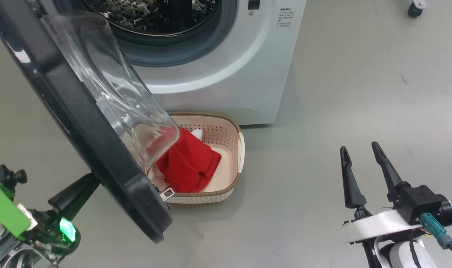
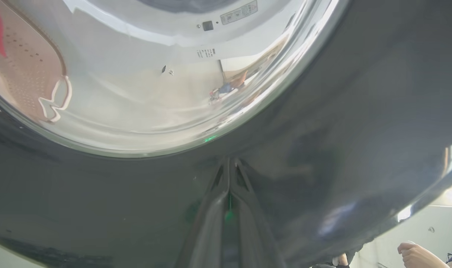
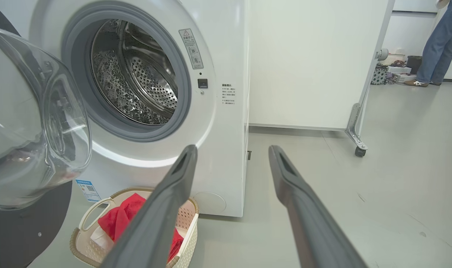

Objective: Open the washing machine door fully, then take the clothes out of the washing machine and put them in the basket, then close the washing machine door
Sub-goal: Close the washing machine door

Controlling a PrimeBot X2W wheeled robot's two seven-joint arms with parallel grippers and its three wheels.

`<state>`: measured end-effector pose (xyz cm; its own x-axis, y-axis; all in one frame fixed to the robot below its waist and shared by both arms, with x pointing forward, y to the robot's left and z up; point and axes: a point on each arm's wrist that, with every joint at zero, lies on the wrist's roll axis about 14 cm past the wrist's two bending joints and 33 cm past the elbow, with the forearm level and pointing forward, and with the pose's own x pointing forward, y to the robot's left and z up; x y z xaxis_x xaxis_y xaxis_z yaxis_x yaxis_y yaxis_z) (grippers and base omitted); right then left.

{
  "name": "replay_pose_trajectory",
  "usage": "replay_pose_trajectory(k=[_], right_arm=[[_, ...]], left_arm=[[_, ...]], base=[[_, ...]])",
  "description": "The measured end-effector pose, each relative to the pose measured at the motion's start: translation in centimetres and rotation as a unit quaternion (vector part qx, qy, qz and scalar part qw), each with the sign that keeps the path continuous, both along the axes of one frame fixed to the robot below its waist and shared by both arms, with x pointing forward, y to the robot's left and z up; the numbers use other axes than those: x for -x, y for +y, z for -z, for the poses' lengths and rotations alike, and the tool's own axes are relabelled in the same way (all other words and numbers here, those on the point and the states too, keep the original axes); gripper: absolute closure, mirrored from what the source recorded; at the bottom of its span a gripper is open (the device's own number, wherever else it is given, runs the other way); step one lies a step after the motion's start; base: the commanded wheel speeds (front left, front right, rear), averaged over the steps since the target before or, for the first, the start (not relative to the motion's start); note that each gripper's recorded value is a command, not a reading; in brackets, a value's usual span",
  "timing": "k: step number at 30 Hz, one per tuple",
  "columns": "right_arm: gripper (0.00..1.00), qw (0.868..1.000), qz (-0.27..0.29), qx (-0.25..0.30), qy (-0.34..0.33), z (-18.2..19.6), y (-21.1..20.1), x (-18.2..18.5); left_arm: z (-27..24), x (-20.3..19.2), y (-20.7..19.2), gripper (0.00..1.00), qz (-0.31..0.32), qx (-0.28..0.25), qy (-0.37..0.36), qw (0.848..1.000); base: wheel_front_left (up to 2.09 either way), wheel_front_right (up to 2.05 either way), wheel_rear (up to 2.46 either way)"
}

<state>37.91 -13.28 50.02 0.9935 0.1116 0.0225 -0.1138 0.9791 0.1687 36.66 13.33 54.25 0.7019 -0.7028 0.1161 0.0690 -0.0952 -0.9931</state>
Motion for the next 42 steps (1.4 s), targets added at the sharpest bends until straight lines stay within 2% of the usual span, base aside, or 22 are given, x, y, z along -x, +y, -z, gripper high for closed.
replay_pose_trajectory(k=[15, 26, 42], right_arm=[[0.00, 0.999, 0.044, 0.002, 0.019, 1.7, -2.6, -1.5], [0.00, 0.998, 0.063, 0.006, 0.031, 3.0, -3.9, -2.7], [0.00, 0.992, 0.114, 0.016, 0.054, 4.6, -7.1, -2.2]], left_arm=[[-0.4, -6.3, -6.4, 1.00, 0.062, 0.013, -0.017, 0.998], [0.1, -11.8, -9.1, 1.00, 0.058, 0.038, -0.010, 0.998], [1.8, -18.3, -13.2, 1.00, 0.053, 0.025, -0.009, 0.998]], base=[[0.00, 0.00, 0.00], [0.00, 0.00, 0.00], [0.00, 0.00, 0.00]])
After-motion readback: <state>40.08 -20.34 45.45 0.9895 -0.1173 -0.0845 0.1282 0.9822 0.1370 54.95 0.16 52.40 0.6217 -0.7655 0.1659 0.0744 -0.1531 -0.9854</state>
